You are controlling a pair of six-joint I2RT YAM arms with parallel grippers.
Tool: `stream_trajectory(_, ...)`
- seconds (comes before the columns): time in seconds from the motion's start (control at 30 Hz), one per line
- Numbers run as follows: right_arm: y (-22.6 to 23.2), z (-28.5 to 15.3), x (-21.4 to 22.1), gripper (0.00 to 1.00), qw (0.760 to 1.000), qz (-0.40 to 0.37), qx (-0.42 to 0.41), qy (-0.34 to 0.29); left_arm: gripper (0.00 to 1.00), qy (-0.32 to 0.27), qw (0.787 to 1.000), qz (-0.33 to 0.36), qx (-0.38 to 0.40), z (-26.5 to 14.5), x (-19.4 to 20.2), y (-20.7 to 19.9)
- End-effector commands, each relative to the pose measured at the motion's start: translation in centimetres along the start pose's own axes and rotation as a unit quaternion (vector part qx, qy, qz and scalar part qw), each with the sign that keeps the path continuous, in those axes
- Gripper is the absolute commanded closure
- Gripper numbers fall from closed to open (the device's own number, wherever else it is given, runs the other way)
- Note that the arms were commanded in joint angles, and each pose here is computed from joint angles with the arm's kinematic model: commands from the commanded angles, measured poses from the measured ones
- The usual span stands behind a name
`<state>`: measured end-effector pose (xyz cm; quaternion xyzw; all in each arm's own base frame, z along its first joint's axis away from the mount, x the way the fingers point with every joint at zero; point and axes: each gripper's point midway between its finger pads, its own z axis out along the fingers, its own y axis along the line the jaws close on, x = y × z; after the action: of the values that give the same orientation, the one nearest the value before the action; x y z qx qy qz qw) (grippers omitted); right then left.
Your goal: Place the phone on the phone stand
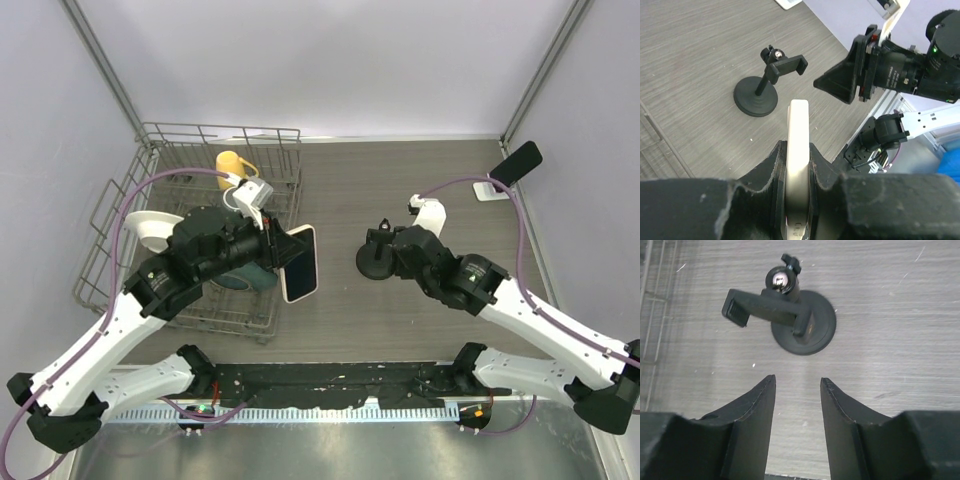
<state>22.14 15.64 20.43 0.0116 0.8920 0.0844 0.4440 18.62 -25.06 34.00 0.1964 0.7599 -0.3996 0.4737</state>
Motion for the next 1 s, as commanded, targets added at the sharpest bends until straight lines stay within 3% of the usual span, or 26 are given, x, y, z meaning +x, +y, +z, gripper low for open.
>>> stream_trajectory(0.0,-0.6,0.1,-4.1,0.55,0.997,-0.007,0.041,-0.07,1.0,-0.029,0.998,0.007,0.056,-0.3,-1.5,-2.2)
stream_trajectory(0.97,-0.1,4.1,-4.7,0.77,0.993,-0.047,0.079,-0.075,1.0,0.001,0.996,0.005,0.093,1.2,0.1,-2.9)
